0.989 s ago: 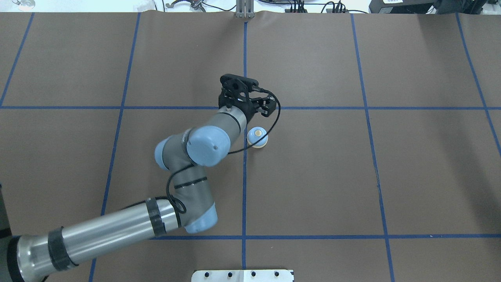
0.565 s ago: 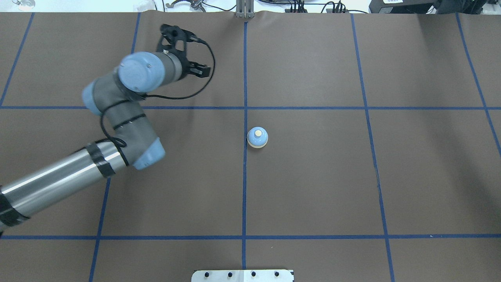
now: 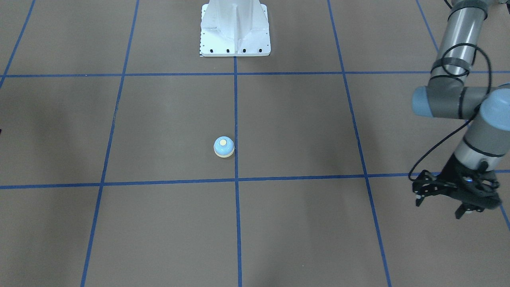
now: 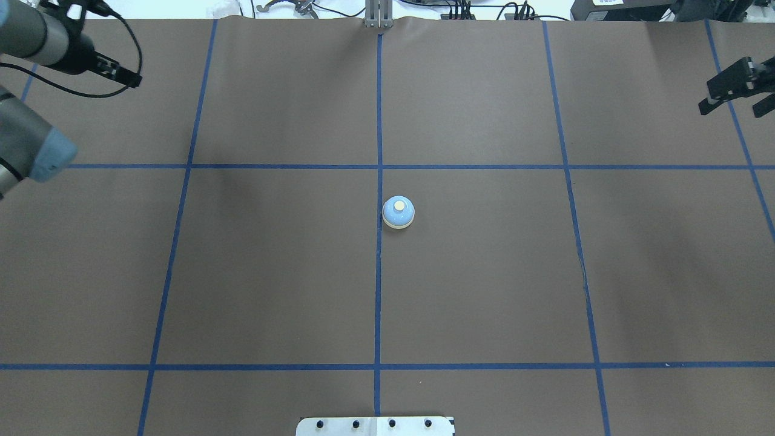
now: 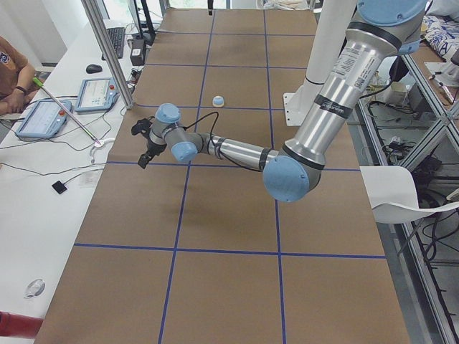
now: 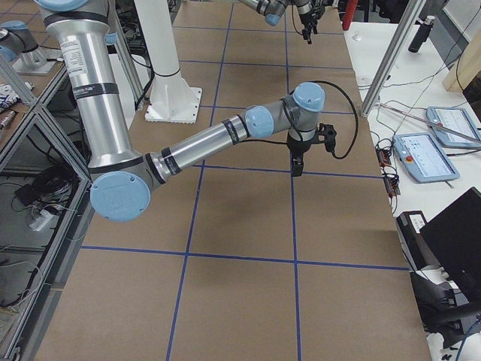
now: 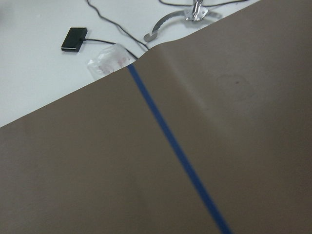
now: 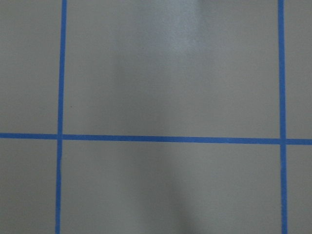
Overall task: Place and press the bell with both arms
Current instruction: 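Withdraw the left arm from the bell while the right arm moves in, then move the right gripper above the bell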
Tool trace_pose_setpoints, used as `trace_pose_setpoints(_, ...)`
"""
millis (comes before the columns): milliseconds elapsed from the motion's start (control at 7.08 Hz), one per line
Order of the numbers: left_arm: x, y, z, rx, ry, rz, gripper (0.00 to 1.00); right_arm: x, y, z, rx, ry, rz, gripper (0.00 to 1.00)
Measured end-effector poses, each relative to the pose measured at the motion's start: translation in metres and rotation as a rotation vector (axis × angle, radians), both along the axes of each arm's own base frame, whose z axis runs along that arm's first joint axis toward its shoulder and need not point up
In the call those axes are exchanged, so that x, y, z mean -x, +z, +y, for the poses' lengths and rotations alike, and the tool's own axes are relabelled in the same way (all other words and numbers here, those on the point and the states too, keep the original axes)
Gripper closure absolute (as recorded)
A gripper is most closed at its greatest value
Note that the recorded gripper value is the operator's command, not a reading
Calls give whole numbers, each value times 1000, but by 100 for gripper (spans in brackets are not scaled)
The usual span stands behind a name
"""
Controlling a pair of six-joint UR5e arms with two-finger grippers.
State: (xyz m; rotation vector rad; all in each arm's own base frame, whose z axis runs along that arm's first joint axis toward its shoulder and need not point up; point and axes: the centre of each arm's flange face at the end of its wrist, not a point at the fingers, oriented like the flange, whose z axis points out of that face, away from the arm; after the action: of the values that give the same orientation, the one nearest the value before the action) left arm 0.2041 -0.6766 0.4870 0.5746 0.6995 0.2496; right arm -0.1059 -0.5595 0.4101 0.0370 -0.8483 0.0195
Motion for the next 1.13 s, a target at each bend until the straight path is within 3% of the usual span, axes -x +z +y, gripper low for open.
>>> trace_pose_setpoints(424, 127, 41, -9, 224, -71, 3, 0, 103, -70, 2, 50, 14, -12, 61)
trace_pose_setpoints(706, 191, 63, -1, 213, -26, -34, 0, 155, -104, 13, 59, 21, -12, 85)
trace_pose_setpoints(847, 215, 81, 9, 217, -24, -55, 0, 179, -114, 22, 38, 6, -11, 96)
trace_pose_setpoints(1130, 234, 121, 37, 261, -29, -68, 0, 226, -130, 41, -6, 3, -18, 100)
